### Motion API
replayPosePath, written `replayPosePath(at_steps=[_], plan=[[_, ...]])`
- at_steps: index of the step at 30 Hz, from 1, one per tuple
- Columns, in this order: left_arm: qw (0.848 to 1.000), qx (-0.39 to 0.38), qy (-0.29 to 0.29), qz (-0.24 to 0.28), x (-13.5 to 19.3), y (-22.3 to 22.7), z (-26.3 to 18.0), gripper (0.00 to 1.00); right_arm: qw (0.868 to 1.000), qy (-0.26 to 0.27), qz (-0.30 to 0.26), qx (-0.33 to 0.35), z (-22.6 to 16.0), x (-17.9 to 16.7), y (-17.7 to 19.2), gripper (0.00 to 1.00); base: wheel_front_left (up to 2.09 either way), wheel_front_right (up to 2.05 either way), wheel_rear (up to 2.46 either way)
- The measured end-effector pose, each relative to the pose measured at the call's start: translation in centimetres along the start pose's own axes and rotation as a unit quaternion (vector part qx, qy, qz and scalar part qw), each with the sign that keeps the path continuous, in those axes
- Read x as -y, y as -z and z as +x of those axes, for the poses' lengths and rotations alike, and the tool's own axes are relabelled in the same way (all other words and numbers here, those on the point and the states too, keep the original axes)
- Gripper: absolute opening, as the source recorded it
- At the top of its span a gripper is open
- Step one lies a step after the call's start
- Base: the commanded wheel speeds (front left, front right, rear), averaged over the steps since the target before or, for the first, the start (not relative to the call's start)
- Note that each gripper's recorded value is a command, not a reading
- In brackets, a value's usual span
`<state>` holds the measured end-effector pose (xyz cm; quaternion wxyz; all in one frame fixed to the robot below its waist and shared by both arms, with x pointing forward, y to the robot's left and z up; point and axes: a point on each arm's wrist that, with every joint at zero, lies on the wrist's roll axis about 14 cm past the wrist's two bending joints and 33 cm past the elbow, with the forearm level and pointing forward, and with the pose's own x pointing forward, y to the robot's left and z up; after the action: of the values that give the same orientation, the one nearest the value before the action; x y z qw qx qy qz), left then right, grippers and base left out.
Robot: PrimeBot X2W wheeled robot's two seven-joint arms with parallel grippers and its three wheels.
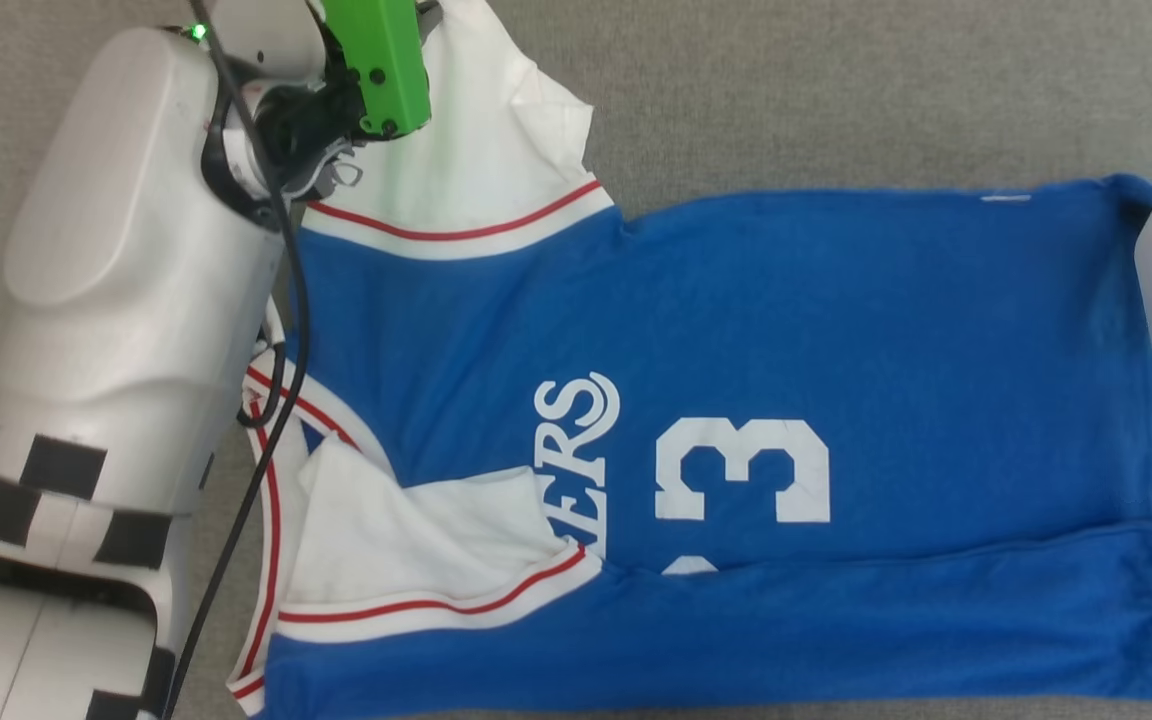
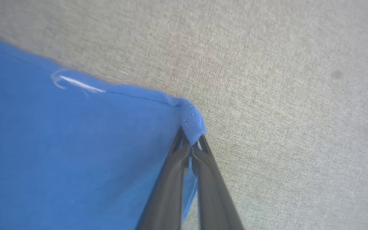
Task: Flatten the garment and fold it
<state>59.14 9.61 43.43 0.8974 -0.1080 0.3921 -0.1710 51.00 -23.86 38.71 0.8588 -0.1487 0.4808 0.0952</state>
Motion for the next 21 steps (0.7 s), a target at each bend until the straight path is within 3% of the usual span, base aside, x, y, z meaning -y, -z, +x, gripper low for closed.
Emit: replayPosePath(at_steps=[9,21], plan=[[0.997,0.07,0.026,0.0,1.6,-0.6,-5.6,0.0,0.994,-0.001,0.035,0.099,-3.9,-0.2,-0.7,0.0,0.0,0.0,0.0],[0.986,0.159,0.017,-0.036,2.3,1.4,-16.0,0.0,0.986,0.007,0.084,0.145,-9.4,-0.5,2.6,0.0,0.0,0.0,0.0]])
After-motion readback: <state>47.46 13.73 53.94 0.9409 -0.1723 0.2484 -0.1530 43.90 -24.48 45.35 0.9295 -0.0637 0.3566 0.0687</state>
